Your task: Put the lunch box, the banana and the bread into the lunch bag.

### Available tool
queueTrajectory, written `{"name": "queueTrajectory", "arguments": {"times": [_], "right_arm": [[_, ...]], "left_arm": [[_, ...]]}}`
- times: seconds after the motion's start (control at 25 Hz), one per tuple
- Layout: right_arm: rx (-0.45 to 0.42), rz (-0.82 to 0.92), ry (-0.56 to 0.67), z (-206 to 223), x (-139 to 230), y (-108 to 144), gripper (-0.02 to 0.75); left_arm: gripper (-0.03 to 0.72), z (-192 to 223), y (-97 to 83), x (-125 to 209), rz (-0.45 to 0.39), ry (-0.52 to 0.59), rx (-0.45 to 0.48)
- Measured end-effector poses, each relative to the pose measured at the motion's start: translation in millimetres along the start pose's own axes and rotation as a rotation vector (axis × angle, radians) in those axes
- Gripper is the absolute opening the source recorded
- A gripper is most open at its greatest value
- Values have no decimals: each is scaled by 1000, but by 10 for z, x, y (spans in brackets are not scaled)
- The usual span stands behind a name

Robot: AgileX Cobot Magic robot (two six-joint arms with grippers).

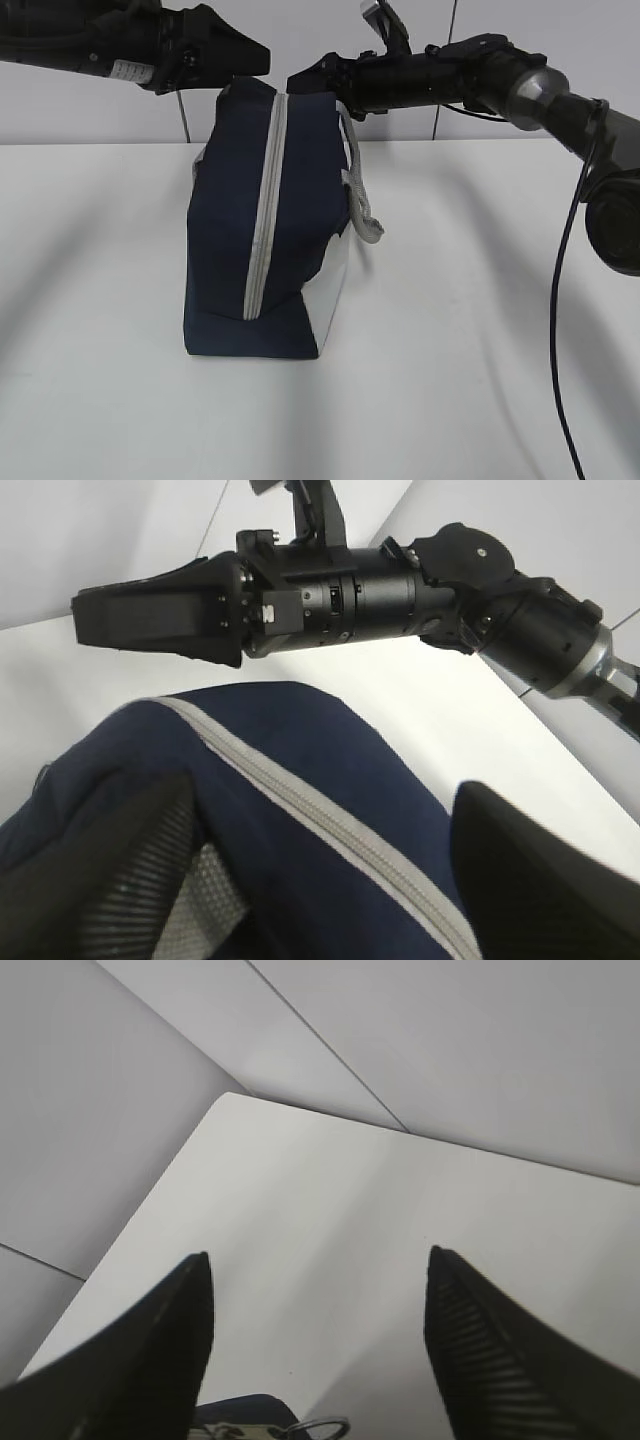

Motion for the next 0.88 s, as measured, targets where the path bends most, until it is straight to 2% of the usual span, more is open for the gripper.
{"name": "queueTrajectory", "arguments": {"times": [0.36,0.68,0.88], "right_arm": [[-79,15,42,-26,70,141,492],[-137,2,35,-267,-279,376,491],[-142,39,61,-397,-354,521,491]], "left_arm": [[519,-1,23,43,21,23,-12],[519,-41,65,104,-2,63,-55],[519,-252,-54,57,19,70,-114]]}}
Point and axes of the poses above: a point on each arm's last joint axis where the gripper is mounted, z pointing out along that axis toward the gripper, y along the wrist's bending axis when the last joint is at zero, x = y × z, the point moved 10 cm from there along z, pointing out along that axis toward the gripper, and after that the axes turned 15 degrees about -z, right-handed, at the moved point
